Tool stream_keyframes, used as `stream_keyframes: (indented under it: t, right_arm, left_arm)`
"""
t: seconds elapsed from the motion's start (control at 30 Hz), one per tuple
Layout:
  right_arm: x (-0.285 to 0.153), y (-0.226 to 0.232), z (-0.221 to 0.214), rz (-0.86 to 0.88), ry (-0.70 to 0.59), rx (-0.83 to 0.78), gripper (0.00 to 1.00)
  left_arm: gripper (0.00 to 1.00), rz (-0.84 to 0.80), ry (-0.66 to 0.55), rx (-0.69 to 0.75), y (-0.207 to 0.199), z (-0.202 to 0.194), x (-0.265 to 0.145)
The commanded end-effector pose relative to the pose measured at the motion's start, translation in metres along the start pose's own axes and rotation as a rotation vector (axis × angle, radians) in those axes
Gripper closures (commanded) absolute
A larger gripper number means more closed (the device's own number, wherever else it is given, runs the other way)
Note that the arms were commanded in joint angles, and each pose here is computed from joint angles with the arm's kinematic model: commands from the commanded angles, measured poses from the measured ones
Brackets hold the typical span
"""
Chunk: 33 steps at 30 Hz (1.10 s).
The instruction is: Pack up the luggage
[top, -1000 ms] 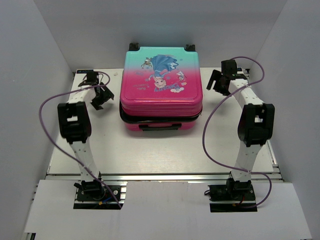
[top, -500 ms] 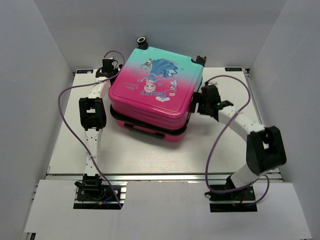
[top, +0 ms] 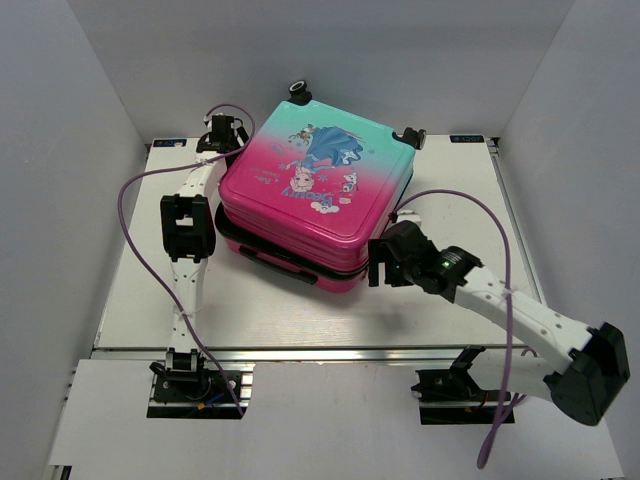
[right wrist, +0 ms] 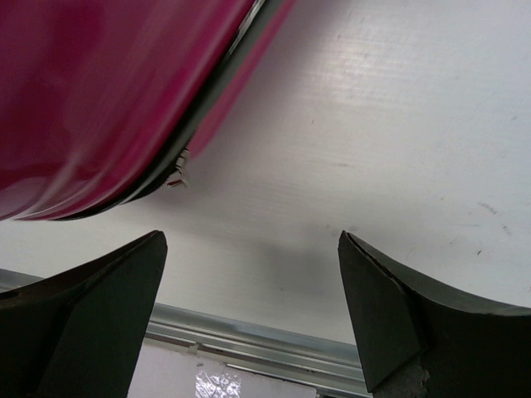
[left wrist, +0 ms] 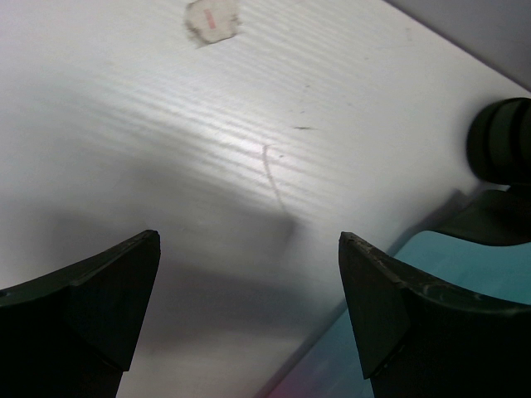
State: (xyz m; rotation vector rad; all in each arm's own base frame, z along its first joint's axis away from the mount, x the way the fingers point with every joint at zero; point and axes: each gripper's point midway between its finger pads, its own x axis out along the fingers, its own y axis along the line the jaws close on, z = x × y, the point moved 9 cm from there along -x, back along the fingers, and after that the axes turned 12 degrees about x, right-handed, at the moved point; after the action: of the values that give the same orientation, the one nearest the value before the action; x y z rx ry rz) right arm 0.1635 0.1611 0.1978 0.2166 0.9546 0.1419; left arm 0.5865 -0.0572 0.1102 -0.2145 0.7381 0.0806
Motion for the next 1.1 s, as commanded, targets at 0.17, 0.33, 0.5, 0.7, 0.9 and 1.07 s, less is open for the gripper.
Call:
stream_keyframes:
  t: [0.17, 0.33, 0.5, 0.7, 0.9, 1.07]
  right_arm:
    - [-0.037, -0.021, 0.071, -0.144, -0.366, 0.217, 0.11]
    - [-0.041, -0.032, 0.128, -0.149, -0.477, 0.289, 0.11]
    - [-0.023, -0.052, 0.199, -0.155, -0.562, 0.333, 0.11]
    - [0.034, -0.074, 0.298, -0.080, -0.440, 0.298, 0.11]
    - [0.084, -0.073, 0.368, 0.035, -0.488, 0.283, 0.11]
    - [0.145, -0.056, 0.375, 0.216, -0.422, 0.246, 0.11]
  left_arm:
    - [0.02, 0.166, -0.147, -0.114, 0.033, 0.091, -0.154]
    - [0.02, 0.372, -0.084, -0.186, 0.087, 0.078, -0.192]
    - [0.02, 0.394, 0.054, -0.272, 0.111, 0.050, -0.236]
    - [0.02, 0.213, 0.097, -0.366, 0.087, -0.057, -0.315]
    - [0.02, 0.028, 0.080, -0.445, 0.080, -0.152, -0.349]
    - [0.02, -0.031, 0.155, -0.464, 0.078, -0.183, -0.344]
